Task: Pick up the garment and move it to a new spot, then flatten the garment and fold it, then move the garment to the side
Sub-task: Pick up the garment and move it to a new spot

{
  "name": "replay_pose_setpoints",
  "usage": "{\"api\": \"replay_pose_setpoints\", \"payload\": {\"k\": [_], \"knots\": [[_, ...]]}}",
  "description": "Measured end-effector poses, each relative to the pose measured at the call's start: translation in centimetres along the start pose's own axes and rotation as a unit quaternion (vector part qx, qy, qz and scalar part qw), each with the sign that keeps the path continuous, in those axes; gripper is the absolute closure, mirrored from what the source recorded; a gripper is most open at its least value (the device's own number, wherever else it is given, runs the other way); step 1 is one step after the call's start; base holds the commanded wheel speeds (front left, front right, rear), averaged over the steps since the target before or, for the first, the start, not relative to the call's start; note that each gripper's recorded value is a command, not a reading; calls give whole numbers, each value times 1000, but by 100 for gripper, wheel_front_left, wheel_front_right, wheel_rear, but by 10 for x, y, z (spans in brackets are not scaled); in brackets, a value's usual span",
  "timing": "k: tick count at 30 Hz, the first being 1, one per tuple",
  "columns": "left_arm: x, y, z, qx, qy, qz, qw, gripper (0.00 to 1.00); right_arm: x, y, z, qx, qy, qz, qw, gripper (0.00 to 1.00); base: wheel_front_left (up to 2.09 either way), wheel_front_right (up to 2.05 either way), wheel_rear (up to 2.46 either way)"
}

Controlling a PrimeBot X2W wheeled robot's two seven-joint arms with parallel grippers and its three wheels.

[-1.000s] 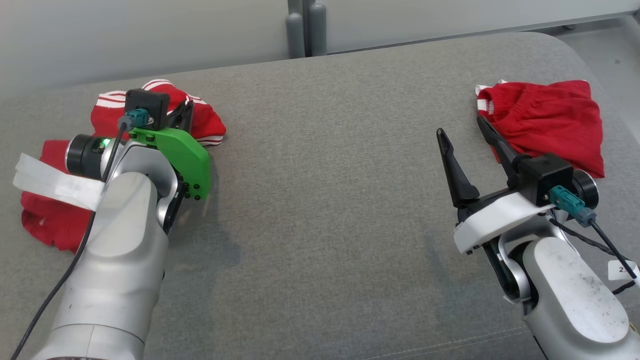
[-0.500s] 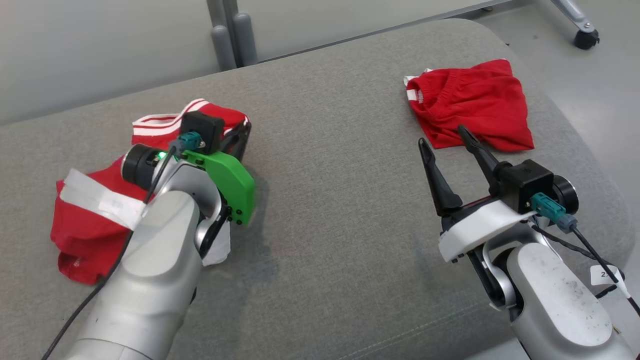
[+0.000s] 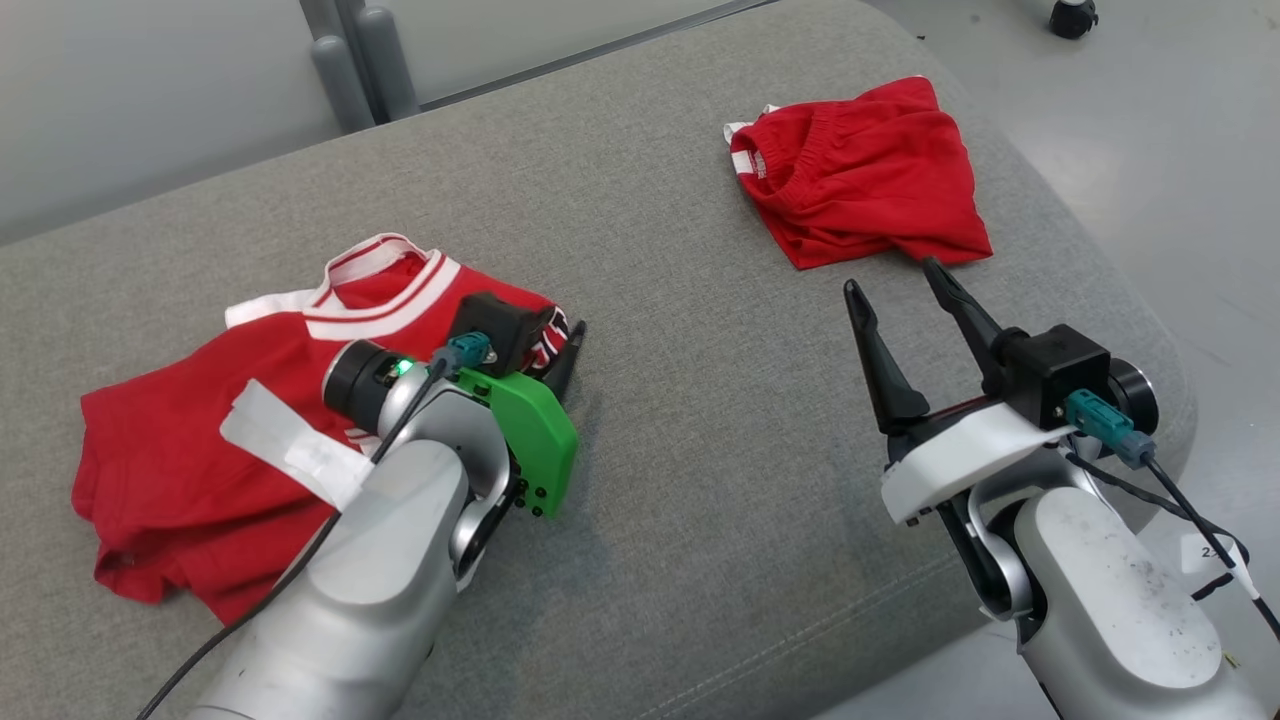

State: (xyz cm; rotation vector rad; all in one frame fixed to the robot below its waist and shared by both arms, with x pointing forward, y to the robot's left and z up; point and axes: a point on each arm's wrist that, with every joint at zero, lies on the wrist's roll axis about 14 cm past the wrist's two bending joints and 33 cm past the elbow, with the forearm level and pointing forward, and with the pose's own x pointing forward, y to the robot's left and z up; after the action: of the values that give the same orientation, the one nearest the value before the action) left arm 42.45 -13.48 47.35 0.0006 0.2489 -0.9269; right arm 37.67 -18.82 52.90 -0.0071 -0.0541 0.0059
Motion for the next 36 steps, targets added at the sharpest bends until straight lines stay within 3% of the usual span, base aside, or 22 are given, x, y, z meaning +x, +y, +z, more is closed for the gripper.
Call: {"api": "replay_pose_setpoints", "payload": {"k": [7,13,19,27,36], "knots": [[-7,-15,13,21,-35,-18,999,0,4,2,-5,1,3,5,1000,0,0,0,0],[-22,-12,39,14,-89,0,996,0,9,12,-3,0,-5,23,1000,0,0,0,0],[-45,6,43,18,-107,54,993,0,10,37,-2,9,-9,64,998,0,0,0,0],[-90,38,5,-13,-74,151,986,0,9,82,-4,28,-4,125,992,0,0,0,0],[-136,76,-19,-57,-62,248,965,0,2,137,6,45,-15,201,979,0,0,0,0]]}}
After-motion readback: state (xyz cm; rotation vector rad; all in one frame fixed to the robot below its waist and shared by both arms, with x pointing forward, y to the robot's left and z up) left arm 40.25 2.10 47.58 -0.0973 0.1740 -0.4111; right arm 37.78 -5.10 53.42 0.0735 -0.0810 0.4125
